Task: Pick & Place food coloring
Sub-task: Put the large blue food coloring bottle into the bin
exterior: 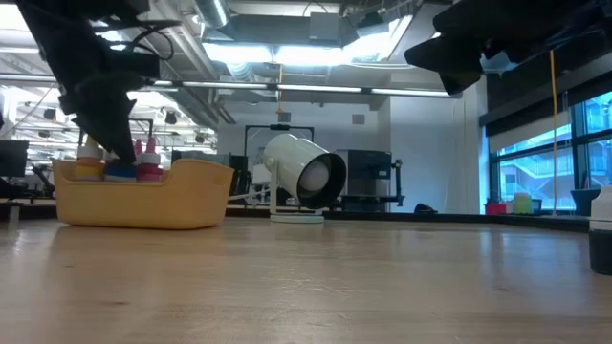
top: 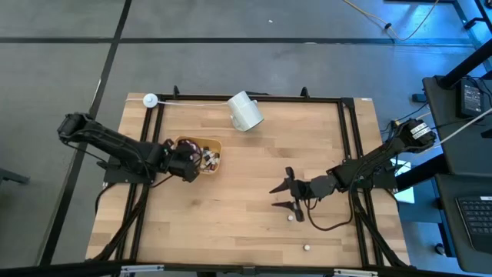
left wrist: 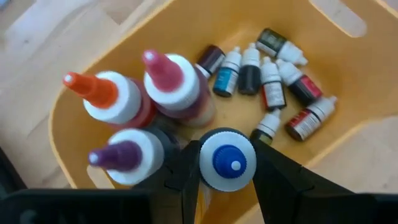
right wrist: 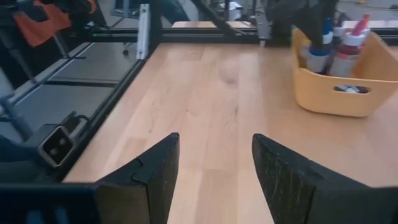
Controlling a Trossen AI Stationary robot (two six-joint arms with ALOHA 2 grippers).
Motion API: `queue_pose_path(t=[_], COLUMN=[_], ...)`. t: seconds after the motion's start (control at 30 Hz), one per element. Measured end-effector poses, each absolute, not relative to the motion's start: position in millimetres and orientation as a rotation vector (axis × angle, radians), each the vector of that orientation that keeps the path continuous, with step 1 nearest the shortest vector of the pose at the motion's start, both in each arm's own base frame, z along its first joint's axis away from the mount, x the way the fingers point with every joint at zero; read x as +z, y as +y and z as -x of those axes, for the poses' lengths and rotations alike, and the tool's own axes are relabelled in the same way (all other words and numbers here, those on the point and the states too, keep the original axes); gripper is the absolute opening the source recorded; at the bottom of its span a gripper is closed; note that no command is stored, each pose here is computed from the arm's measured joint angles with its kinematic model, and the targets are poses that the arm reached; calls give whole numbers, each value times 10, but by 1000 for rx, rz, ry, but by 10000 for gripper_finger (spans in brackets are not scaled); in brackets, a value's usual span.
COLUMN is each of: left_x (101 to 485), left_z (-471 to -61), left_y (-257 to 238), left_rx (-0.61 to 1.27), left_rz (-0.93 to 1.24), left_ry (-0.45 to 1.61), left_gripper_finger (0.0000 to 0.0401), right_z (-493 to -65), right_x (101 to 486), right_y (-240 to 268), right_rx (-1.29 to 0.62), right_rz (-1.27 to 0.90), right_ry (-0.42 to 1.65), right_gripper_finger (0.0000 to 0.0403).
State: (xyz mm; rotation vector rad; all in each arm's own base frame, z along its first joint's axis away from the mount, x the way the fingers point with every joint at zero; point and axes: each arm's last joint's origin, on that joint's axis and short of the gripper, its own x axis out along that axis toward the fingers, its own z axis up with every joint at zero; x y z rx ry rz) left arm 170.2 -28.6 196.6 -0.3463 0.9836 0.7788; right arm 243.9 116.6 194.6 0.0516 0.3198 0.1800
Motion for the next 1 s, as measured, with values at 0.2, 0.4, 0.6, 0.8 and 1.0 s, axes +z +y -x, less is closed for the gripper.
queue_pose_path(t=[0.2,0.4,0.6,0.8,1.0], left_x=[1949,1944,1942,2124,2389], left_z=[-1719,-1717,-1714,-1772,-1799], left_y=[-240,-249,-258,-262,-257], left_rx=[823,802,767,738,704], left_rz=[322,344,344,310,278], left_ry=[975,998,1034,974,873], left_gripper_finger=[128,186,199,198,199], right_z=[-2441,-2441,-2441,-2441,-2438], right_x=[1946,1945,1945,1944,1939], right_y=[1152,1152,1152,1152,1154], right_rx=[132,132,132,132,132], right_rz=[-44,-43,-45,-46,-44], right_ry=[313,315,315,316,321], right_gripper_finger=[204,204,204,204,204])
